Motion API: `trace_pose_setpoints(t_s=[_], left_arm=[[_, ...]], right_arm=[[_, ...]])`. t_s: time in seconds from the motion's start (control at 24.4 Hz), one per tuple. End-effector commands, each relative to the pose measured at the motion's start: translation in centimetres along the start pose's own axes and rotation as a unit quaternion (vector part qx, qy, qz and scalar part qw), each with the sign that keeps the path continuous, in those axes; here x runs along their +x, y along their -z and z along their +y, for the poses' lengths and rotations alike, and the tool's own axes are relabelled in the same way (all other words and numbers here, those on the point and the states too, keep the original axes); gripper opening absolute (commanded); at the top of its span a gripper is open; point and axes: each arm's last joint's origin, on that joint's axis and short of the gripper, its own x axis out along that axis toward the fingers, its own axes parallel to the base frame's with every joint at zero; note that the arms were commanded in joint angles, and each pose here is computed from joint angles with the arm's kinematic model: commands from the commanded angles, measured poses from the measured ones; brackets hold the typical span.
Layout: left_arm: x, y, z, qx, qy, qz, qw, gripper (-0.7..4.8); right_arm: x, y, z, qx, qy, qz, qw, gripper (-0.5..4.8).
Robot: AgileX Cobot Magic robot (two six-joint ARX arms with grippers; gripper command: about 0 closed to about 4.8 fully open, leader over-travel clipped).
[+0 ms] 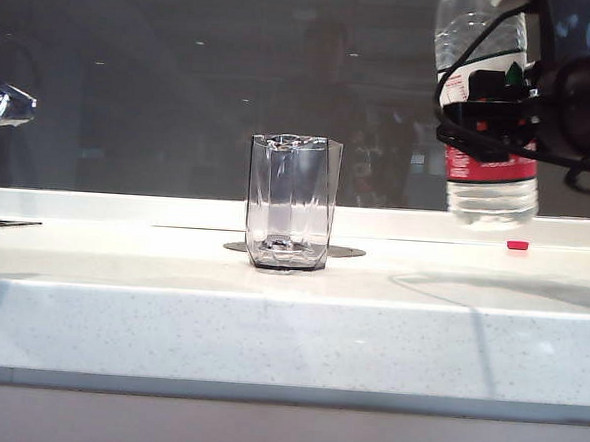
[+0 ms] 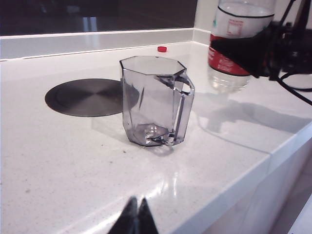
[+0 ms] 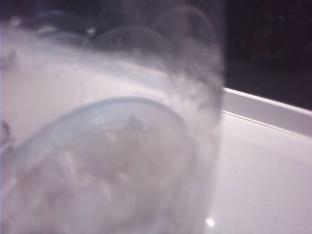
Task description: Pick up the mineral water bottle on the table and pour water into the mug until it's half full.
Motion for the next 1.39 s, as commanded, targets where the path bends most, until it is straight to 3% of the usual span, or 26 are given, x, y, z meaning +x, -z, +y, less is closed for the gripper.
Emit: trace_pose_setpoints(t_s=[0.04,0.25,0.49,0.82,1.11,1.39], left_arm=[[0.0,-0.2,0.0,0.001,0.001,-0.006,1.000,-0.04],[0.0,-0.2,0.0,0.001,0.000,-0.006,1.000,-0.04],[0.0,-0.2,0.0,0.001,0.000,-0.006,1.000,-0.04],[0.0,-0.2,0.0,0.001,-0.001,-0.006,1.000,-0.04],[0.0,-0.2,0.9,0.000,-0.044,-0.005,0.999,-0.04],[0.0,-0.2,0.4,0.000,-0.019,-0.006,1.000,-0.04]], right_arm=[[0.1,-2.0,-0.4,-0.123,-0.002,0.057,0.991,1.83],[0.8,-4.2,-0.8,-0.241,0.033,0.123,0.962,1.83],[1.2,-5.5,-1.1,-0.340,0.039,0.127,0.931,1.83],[1.2,-5.5,-1.1,-0.416,0.031,0.131,0.899,1.84],[1.2,-5.5,-1.1,-0.439,0.027,0.131,0.889,1.84],[2.6,-5.3,-0.9,-0.471,0.019,0.140,0.871,1.84]])
